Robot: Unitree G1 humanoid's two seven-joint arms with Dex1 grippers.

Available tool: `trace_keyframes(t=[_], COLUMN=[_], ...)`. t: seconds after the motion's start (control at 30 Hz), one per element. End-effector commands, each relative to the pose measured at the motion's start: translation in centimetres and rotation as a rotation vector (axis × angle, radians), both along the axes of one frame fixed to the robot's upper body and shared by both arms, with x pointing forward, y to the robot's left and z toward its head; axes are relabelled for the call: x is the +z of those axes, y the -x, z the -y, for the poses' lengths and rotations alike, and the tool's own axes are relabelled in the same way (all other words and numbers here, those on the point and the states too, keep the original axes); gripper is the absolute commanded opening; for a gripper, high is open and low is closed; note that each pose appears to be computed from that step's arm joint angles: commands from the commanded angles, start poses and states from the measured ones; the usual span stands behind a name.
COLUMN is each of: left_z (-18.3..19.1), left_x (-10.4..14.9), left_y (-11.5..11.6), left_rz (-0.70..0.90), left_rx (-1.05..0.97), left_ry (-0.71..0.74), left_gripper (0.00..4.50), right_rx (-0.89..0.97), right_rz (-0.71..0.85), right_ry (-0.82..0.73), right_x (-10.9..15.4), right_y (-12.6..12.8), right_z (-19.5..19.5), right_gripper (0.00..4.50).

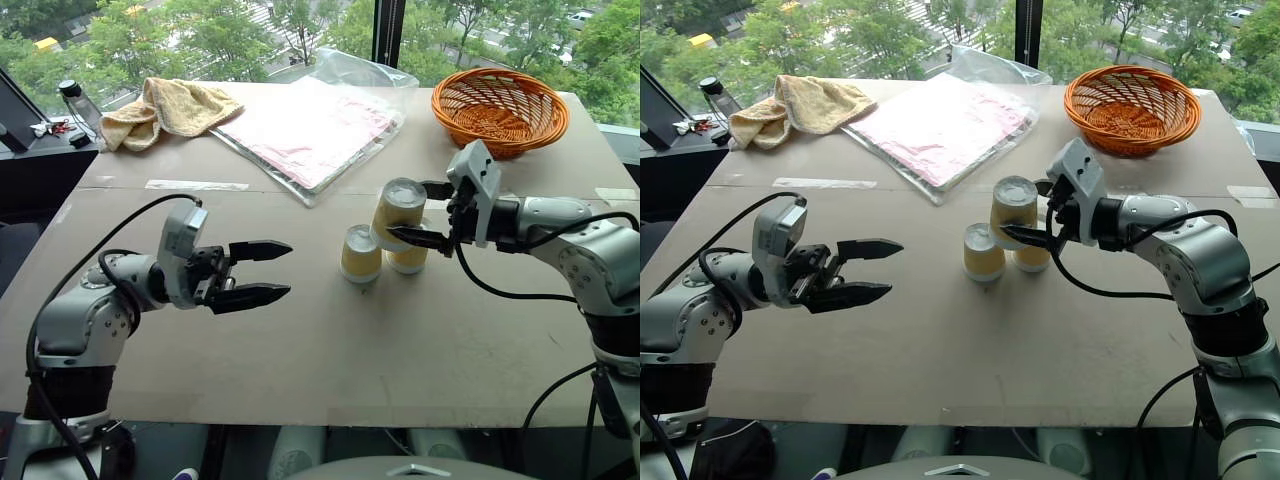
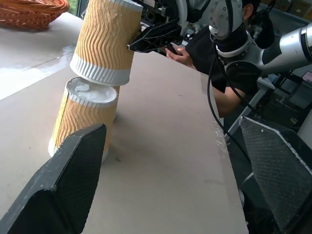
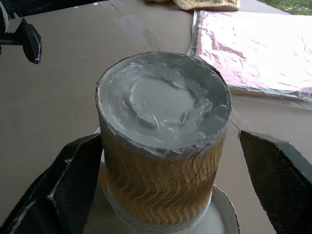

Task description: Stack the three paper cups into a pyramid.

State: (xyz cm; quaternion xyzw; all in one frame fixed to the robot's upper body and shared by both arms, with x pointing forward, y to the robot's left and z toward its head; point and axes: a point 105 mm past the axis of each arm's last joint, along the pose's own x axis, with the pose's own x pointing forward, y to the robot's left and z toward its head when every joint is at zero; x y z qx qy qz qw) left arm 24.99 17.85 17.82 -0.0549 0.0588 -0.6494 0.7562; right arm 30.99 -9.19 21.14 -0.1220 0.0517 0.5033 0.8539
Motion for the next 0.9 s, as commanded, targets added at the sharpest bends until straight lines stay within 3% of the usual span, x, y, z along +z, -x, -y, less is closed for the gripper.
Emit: trace_keyframes(t=[0.03,0.4,0.6,0.9], left_z=[0.3,1.1,-0.3,-5.5], left_x=[0.7,-0.3,-2.3,-7.5], left_y=[0.4,0.2,-0.4,-0.2], left_rz=[0.032,0.028,0.034,-0.050], left_rx=[-0.008,0.017,0.203,0.422], left_ry=[0.022,0.027,-0.018,-0.191], left_gripper=[4.50,4.50,4.50,4.50], right_rx=[0.041,-0.050,-0.216,-0.458], right_rz=[0.108,0.078,0.096,-0.009], right_ry=[-0.034,-0.090,-0.098,0.014], right_x=[2.6,0.7,-2.9,-8.9], right_y=[2.4,6.8,9.7,15.7], right_z=[1.3,4.5,7.9,13.5], right_gripper=[4.46,4.46,4.46,4.46])
